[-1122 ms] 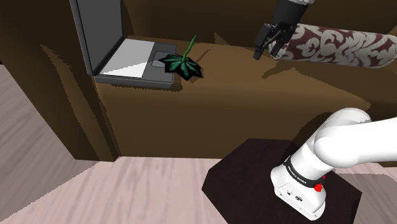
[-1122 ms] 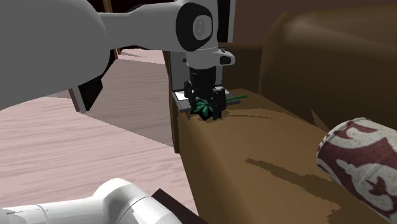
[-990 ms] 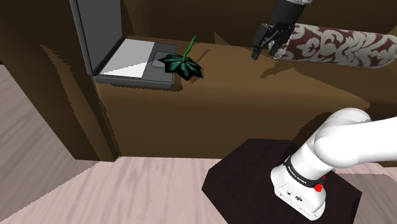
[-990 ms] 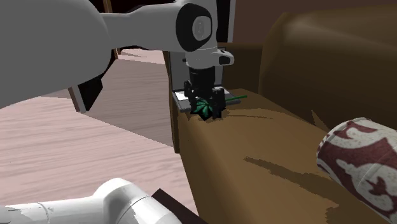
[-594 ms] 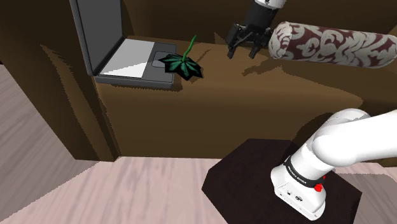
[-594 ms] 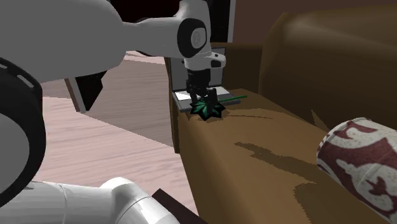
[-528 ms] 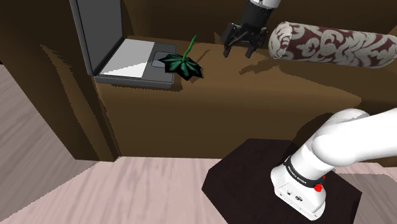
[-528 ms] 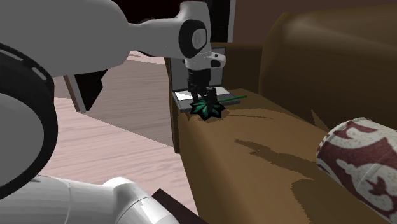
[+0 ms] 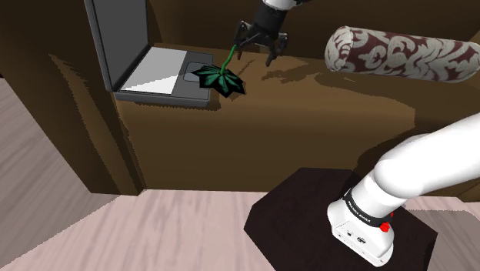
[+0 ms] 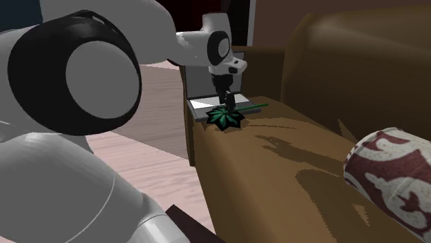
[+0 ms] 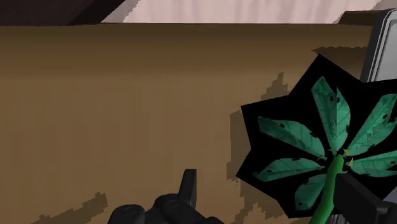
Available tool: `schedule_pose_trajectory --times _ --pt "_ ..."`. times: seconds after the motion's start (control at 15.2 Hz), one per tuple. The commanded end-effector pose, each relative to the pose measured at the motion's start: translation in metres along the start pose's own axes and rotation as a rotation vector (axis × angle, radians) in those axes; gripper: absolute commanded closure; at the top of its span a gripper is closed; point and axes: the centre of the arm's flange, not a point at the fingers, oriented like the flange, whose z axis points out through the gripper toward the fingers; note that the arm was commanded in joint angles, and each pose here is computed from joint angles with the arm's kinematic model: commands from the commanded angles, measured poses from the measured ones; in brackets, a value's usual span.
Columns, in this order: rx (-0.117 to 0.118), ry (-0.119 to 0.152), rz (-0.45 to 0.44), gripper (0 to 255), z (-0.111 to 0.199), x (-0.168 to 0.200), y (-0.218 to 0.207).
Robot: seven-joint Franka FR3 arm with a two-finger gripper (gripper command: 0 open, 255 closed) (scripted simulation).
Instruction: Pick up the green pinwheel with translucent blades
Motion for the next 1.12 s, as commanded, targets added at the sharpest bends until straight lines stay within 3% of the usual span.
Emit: schedule_pose_trajectory --times 0.0,0.46,1.06 --pt "0.008 0.017 0.077 0 0.010 0.012 -0.016" --pt "0.027 0.075 0.328 0 0.036 0.071 -0.071" --pt "0.027 0.075 0.328 0 0.075 0.063 -0.066"
